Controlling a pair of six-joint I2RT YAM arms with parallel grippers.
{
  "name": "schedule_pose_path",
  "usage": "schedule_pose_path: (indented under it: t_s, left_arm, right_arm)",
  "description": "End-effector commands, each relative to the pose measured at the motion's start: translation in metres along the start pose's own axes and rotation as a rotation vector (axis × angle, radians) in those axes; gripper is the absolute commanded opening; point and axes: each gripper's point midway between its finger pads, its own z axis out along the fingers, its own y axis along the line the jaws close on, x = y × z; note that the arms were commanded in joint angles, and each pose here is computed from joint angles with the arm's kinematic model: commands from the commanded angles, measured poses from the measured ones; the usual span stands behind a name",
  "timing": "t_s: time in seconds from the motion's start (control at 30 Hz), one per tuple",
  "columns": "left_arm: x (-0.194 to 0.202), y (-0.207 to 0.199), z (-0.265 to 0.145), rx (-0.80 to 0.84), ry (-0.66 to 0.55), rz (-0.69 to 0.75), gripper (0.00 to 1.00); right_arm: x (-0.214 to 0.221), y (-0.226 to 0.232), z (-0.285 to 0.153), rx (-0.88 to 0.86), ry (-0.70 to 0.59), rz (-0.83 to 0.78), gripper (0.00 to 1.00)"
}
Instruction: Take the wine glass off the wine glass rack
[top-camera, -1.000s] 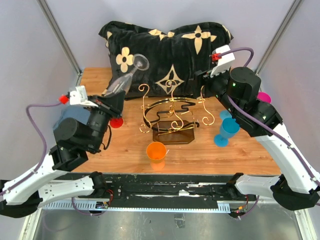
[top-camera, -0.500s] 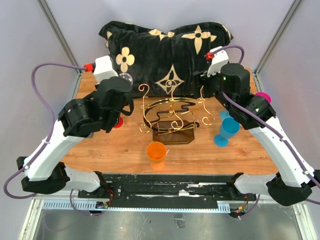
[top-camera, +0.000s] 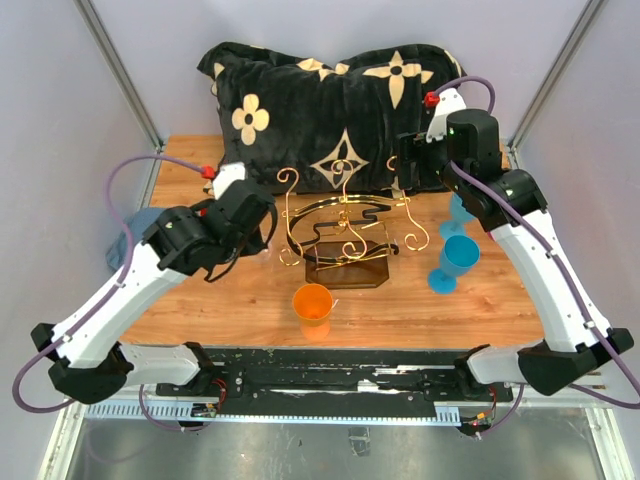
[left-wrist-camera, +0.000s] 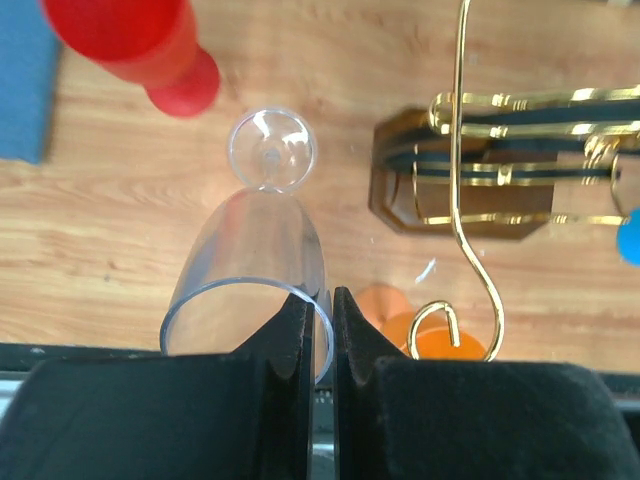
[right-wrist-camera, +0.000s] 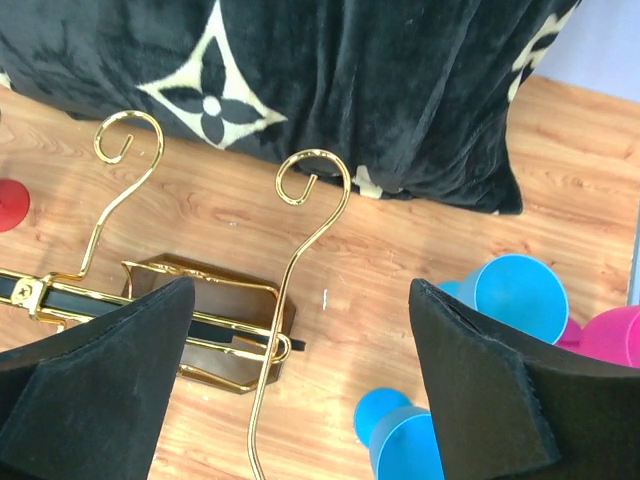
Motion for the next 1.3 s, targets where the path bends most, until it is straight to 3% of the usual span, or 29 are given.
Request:
schedule_pose_path:
  t_s: [0.0,0.13,0.53,0.67,0.73,0.87,0.97,1.03,1.17,1.27]
  left_arm:
    - [0.032,-0.026,0.017,0.132,0.121,-0.027,0.01]
    - [0.062,-0.027,0.043,0.147,0.213,-0.005,0.01]
    - [0.09,-0.026,0.069,0.139,0.34,0.124,0.01]
    - [0.096,-0.023,0.073,0.147,0.384,0.155,0.06]
    - [0.097,-0.021,0.074,0.144,0.391,0.165,0.13]
    - [0.092,-0.021,0.071,0.157,0.386,0.171,0.39]
    - [0.085,-0.02,0.069,0.15,0.371,0.179,0.5]
    - [0.082,-0.021,0.068,0.146,0.365,0.186,0.62]
    - [0.07,-0.023,0.065,0.151,0.334,0.181,0.73]
    - [0.06,-0.025,0.062,0.154,0.299,0.17,0.75]
  right_arm:
    - [0.011,-0.004,-0.002,-0.024,0.042,0.053,0.9]
    - [0.017,-0.007,0.002,-0.02,0.06,0.062,1.0]
    - [0.028,-0.027,0.009,0.01,0.097,0.101,0.98]
    - [0.031,-0.032,0.01,0.023,0.103,0.11,0.98]
    - [0.032,-0.035,0.009,0.03,0.099,0.117,0.98]
    - [0.034,-0.038,0.009,0.032,0.099,0.126,0.99]
    - [0.034,-0.036,0.01,0.025,0.098,0.132,0.99]
    - [0.035,-0.036,0.012,0.023,0.1,0.134,0.98]
    - [0.036,-0.035,0.014,0.021,0.102,0.137,0.99]
    - [0.035,-0.036,0.014,0.024,0.1,0.136,0.99]
